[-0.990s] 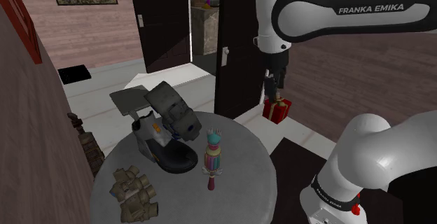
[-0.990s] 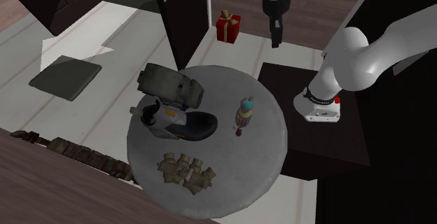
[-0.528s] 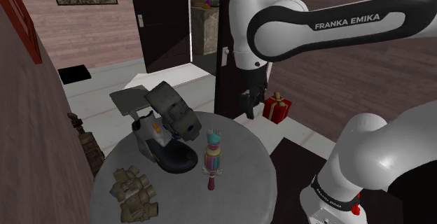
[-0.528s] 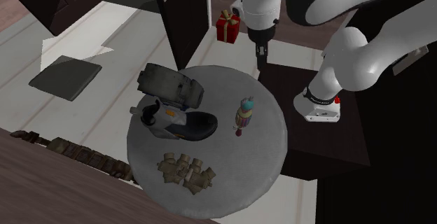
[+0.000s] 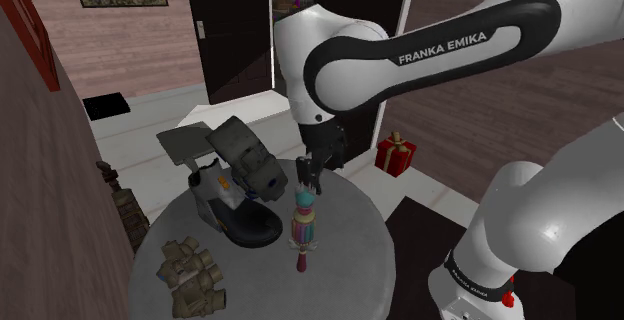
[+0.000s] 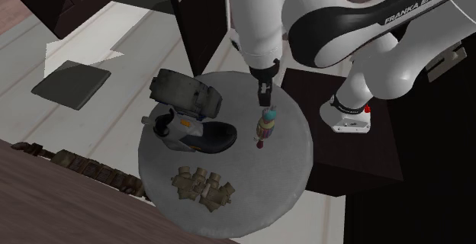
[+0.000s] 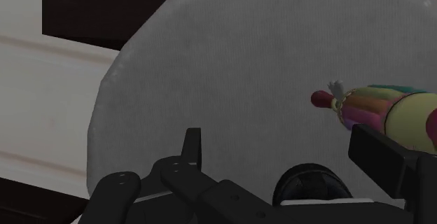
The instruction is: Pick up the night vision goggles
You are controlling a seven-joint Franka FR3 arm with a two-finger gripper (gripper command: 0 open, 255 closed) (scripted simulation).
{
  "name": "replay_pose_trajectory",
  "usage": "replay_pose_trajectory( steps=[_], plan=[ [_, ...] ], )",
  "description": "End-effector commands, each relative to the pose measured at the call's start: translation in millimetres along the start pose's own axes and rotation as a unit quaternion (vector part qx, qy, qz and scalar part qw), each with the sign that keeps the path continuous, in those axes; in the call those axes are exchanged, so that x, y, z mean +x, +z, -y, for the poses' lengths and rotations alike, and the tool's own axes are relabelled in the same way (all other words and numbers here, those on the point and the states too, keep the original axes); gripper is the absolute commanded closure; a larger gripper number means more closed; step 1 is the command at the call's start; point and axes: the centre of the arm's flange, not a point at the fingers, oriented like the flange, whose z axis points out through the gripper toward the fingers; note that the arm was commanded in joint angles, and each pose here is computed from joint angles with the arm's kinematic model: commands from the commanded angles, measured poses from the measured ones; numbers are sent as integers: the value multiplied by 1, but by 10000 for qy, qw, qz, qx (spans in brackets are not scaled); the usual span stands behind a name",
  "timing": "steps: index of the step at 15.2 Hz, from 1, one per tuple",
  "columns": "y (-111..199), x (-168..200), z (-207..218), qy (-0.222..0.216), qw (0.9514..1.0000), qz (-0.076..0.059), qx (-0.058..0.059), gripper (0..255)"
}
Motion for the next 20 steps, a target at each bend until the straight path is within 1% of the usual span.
replay_pose_trajectory(
  steps=[1,20],
  plan=[
    [6,12,22,62,10000,-16,21,0],
    [40,144,226,568,9981,-152,157,0]
  ],
)
